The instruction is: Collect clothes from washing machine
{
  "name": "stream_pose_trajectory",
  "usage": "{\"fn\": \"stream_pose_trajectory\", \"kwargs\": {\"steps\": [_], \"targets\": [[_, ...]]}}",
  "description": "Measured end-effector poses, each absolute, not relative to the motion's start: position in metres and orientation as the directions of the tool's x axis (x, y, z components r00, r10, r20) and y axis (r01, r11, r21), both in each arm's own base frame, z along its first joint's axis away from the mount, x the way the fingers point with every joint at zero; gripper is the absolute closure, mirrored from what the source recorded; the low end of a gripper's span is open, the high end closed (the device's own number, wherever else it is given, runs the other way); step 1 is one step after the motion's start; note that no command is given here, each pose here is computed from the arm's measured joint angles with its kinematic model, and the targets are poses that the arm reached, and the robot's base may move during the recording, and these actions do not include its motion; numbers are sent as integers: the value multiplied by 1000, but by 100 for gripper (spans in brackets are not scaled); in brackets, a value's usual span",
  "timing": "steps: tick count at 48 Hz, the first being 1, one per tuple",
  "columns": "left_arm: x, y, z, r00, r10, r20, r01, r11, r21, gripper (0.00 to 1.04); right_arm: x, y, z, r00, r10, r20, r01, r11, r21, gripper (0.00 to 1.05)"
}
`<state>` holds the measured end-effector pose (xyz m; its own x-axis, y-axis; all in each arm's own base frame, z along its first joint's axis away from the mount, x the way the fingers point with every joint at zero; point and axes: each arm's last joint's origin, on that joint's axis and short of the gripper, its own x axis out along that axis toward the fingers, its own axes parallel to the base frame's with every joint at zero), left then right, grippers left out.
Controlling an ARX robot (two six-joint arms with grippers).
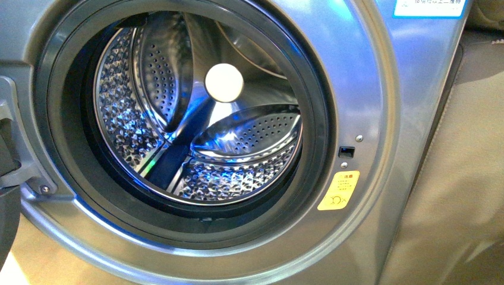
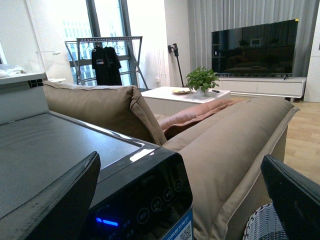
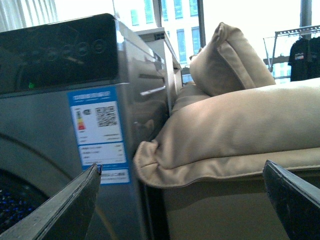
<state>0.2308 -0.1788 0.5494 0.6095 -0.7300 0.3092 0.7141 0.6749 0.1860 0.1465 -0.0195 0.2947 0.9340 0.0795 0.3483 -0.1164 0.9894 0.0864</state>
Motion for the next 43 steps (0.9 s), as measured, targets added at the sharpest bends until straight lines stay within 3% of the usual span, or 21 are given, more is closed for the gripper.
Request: {"fn": "stream_pose_trajectory", "kwargs": {"steps": [4, 9, 13, 17, 24, 27, 37, 38, 41, 43], "targets": [[231, -179, 549, 609, -730, 309, 714, 675, 186, 7, 131, 8, 277, 930, 92, 356, -127, 989, 75, 10], [231, -179, 549, 609, -731, 309, 715, 674, 186, 7, 117, 22, 254, 994, 18, 105, -24, 998, 62, 28], [231, -179, 550, 609, -730, 310, 714, 675, 186, 7, 114, 21, 234, 1000, 10, 12, -11, 1000, 23, 41], [231, -179, 550, 609, -730, 310, 714, 675, 186, 7, 113, 18, 220, 1000, 9, -13, -9, 1000, 9, 57], [231, -179, 550, 610, -730, 310, 714, 675, 186, 7, 108, 10, 205, 1000, 26, 1, -26, 1000, 5, 94], [231, -179, 550, 609, -730, 310, 714, 675, 186, 7, 105, 4, 200, 999, 29, -13, -29, 1000, 2, 103], [230, -179, 550, 609, -730, 310, 714, 674, 186, 7, 98, 0, 188, 1000, 3, -2, -3, 1000, 2, 102], [231, -180, 550, 637, -711, 299, 699, 696, 165, 7, 98, 0, 186, 1000, 3, -4, -3, 1000, 2, 102], [234, -173, 555, 867, -476, 148, 480, 877, 14, 7, 98, 0, 183, 1000, 2, -6, -2, 1000, 2, 102], [238, -164, 553, 937, -337, 91, 339, 941, -14, 7, 98, 0, 182, 1000, 2, -4, -2, 1000, 2, 102]]}}
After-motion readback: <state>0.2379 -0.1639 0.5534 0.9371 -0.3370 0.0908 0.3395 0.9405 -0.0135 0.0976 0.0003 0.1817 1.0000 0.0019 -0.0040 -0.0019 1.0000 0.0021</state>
